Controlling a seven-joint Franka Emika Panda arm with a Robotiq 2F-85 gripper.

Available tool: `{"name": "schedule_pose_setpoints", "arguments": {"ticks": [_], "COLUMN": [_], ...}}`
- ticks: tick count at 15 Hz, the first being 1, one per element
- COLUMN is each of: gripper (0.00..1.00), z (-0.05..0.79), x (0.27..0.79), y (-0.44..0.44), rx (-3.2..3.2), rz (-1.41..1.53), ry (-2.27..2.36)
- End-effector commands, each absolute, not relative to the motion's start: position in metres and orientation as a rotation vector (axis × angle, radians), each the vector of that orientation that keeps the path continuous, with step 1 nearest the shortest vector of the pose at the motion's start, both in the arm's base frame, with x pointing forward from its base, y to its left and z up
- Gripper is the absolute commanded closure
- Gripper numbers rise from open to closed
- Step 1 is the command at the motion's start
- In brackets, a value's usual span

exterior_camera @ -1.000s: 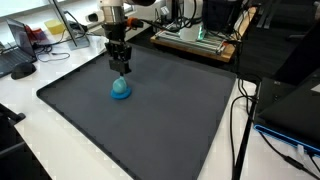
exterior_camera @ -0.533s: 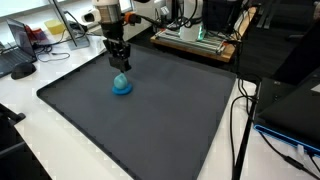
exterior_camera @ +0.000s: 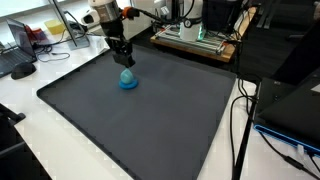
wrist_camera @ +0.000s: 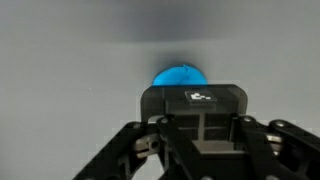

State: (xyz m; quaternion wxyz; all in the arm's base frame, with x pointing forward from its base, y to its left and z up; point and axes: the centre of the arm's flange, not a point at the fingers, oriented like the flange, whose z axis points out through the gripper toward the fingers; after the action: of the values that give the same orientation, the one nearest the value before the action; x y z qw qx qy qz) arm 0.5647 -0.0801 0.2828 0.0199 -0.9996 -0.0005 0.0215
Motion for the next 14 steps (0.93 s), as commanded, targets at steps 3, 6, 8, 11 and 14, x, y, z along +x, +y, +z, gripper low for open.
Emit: {"name": "schedule_pose_setpoints", "arguments": {"ticks": [3, 6, 8, 11, 14], "gripper": [0.78, 0.78, 0.78, 0.78, 0.78], "z": [0.275, 0.276, 0.277, 0.282, 0.286], "x": [0.559, 0.561, 0.562, 0.564, 0.564], "y": [-0.079, -0.077, -0.075, -0.072, -0.067], "rx": [-3.053, -3.025, -3.013, -2.975, -2.948], "rz": [0.342, 0.415, 0.461, 0.530, 0.603], "ry": [-0.057, -0.060, -0.061, -0.077, -0.088]}}
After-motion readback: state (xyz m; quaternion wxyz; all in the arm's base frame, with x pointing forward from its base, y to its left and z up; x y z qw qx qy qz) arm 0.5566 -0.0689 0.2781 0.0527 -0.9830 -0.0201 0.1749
